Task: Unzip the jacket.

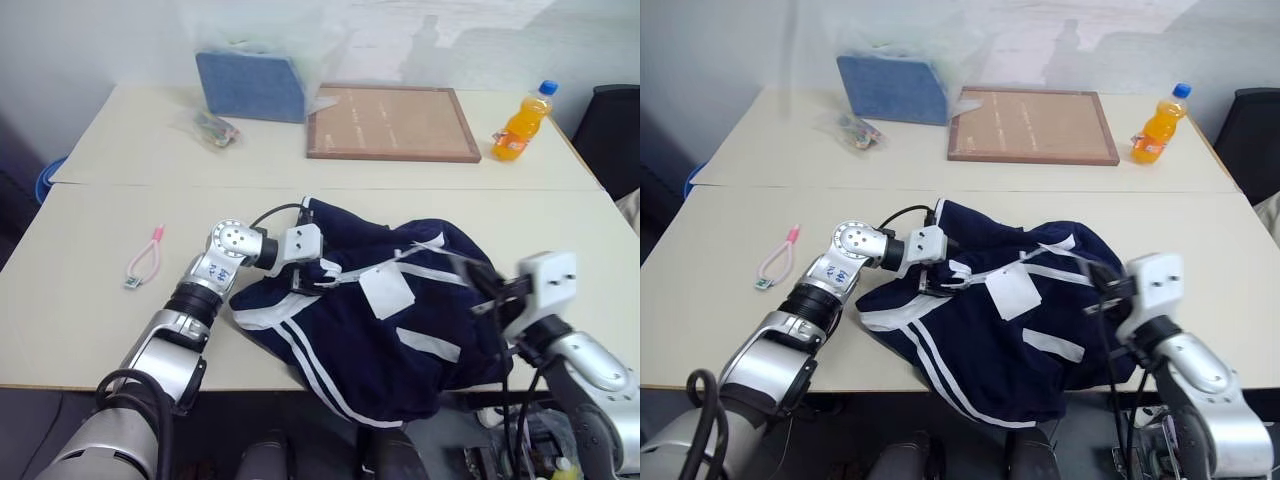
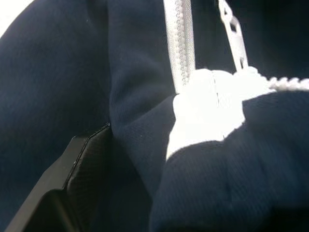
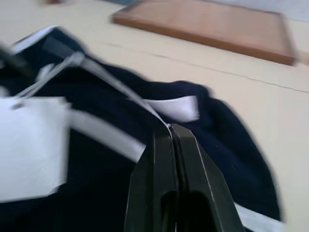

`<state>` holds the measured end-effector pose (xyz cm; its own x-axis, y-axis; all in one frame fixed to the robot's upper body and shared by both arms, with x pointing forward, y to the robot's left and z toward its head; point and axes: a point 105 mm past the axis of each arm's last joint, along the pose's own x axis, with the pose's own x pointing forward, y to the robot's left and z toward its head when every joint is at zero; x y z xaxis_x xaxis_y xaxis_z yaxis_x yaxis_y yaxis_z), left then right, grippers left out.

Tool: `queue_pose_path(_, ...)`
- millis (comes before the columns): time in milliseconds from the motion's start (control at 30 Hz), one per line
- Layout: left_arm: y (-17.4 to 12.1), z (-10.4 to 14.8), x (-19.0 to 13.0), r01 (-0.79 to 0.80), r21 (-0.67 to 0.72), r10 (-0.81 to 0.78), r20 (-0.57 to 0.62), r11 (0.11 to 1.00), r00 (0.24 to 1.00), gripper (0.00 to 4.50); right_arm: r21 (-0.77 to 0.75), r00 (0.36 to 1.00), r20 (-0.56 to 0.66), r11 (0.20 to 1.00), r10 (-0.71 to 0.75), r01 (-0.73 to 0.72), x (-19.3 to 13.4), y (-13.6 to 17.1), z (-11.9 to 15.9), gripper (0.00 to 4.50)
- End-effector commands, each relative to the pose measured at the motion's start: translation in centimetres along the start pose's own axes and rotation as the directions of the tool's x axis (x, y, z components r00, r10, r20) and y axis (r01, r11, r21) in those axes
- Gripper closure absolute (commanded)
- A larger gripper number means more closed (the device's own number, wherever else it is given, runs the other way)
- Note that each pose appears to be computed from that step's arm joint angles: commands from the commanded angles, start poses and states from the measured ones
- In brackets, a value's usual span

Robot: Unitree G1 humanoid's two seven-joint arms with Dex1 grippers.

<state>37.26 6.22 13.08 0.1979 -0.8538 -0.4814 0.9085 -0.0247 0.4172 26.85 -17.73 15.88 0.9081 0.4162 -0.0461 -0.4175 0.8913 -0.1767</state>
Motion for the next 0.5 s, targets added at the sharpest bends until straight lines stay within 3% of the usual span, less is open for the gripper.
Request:
queue_pose_path(33, -0.3, 0.1, -1.8, -0.004, -0.027, 0.004, 0.010, 1.000, 1.000, 0.00, -0.116, 0.991, -0.009, 0.984, 0.132, -0.132, 0.5, 2.5, 0.4, 4.49)
queue_pose_path(100, -0.9, -0.5, -3.0, -0.011, -0.060, 0.011, 0.001, 0.998, 1.000, 0.00, -0.153, 0.983, -0.052, 0.972, 0.174, -0.180, 0.6, 2.8, -0.3, 4.49)
queue_pose_path(200, -1.7, -1.3, -4.4, -0.039, -0.104, 0.037, -0.018, 0.994, 0.999, 0.00, -0.182, 0.978, -0.081, 0.962, 0.191, -0.203, 0.3, 2.0, -0.6, 3.89)
queue_pose_path(367, -2.0, -1.4, -6.6, -0.107, -0.145, 0.104, -0.028, 0.984, 0.994, 0.00, -0.271, 0.963, -0.149, 0.927, 0.224, -0.258, -1.2, -0.5, 0.0, 2.17)
queue_pose_path(500, -2.5, 1.1, -9.6, -0.087, -0.142, 0.088, 0.004, 0.986, 0.996, 0.00, -0.328, 0.902, -0.292, 0.853, 0.318, -0.406, -4.8, -2.0, 0.7, 0.81)
